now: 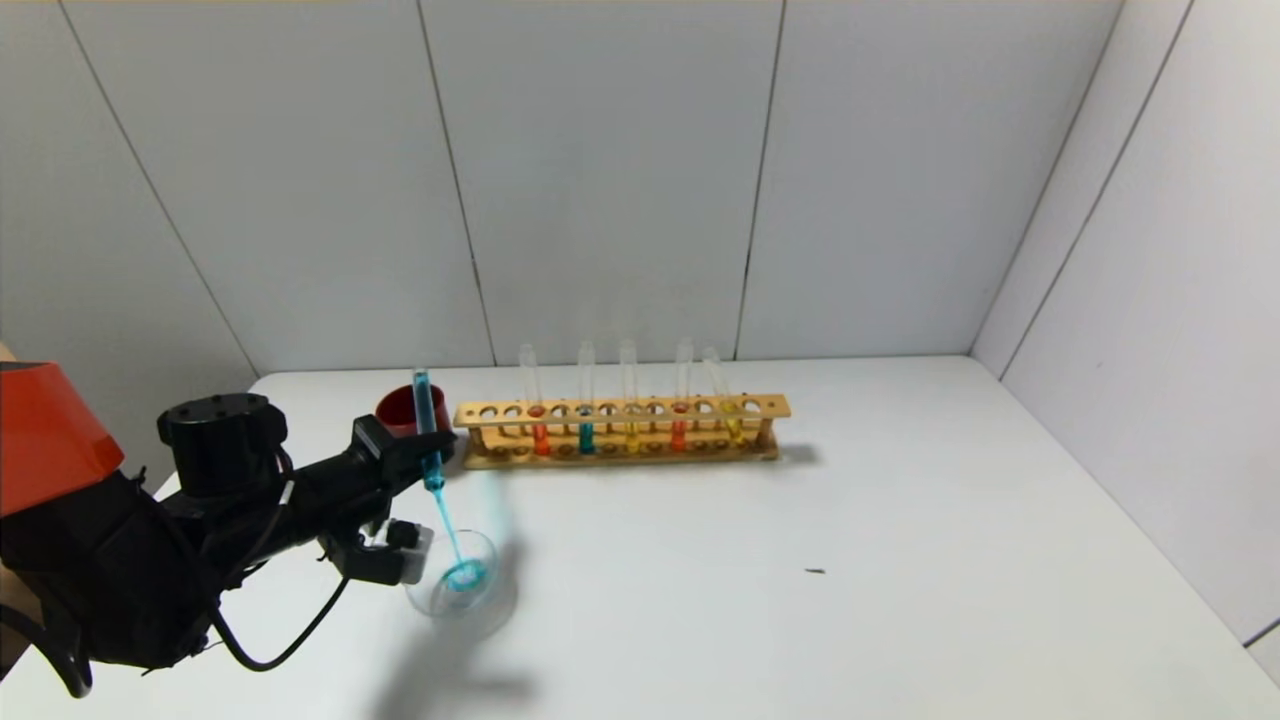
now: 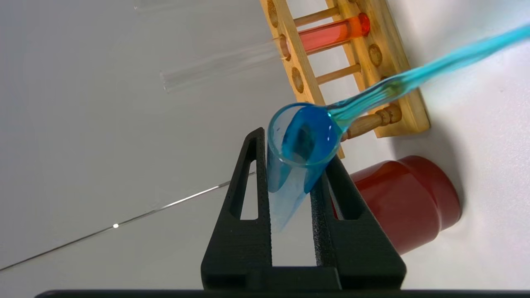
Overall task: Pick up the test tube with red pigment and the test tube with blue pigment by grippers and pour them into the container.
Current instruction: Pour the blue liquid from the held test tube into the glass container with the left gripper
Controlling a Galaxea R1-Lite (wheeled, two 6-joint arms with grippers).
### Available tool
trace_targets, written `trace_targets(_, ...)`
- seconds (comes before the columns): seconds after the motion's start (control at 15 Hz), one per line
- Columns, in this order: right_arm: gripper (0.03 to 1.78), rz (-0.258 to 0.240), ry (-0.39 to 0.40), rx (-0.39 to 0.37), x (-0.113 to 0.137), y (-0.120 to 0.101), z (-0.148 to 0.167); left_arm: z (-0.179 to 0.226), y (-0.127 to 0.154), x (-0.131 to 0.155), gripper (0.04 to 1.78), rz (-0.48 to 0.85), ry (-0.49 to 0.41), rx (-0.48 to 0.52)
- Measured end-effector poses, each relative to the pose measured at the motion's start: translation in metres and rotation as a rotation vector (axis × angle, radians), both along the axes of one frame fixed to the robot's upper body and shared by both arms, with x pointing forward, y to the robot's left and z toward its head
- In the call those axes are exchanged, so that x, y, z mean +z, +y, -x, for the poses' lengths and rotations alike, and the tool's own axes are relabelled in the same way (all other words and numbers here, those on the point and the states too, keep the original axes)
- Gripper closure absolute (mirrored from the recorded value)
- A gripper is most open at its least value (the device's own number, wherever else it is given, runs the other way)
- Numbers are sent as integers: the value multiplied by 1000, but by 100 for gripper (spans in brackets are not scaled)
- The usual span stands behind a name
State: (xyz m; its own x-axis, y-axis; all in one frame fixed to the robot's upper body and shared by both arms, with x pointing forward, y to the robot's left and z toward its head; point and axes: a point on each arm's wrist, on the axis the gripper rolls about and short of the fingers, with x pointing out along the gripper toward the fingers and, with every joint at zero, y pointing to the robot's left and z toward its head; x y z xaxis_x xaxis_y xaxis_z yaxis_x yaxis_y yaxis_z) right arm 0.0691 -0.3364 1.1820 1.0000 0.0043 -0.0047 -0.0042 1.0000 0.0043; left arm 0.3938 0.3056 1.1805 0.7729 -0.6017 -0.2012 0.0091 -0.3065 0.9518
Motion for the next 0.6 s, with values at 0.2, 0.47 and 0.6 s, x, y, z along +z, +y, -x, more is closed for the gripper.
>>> trace_targets(0.2,6,0,0,0,0,0,0,-1,0,0,150,-2,-4,2)
trace_targets(0.47,6,0,0,0,0,0,0,0,0,0,150,-7,-9,-1)
trace_targets(0.6,6,0,0,0,0,0,0,0,0,2,150,-18,-33,-5)
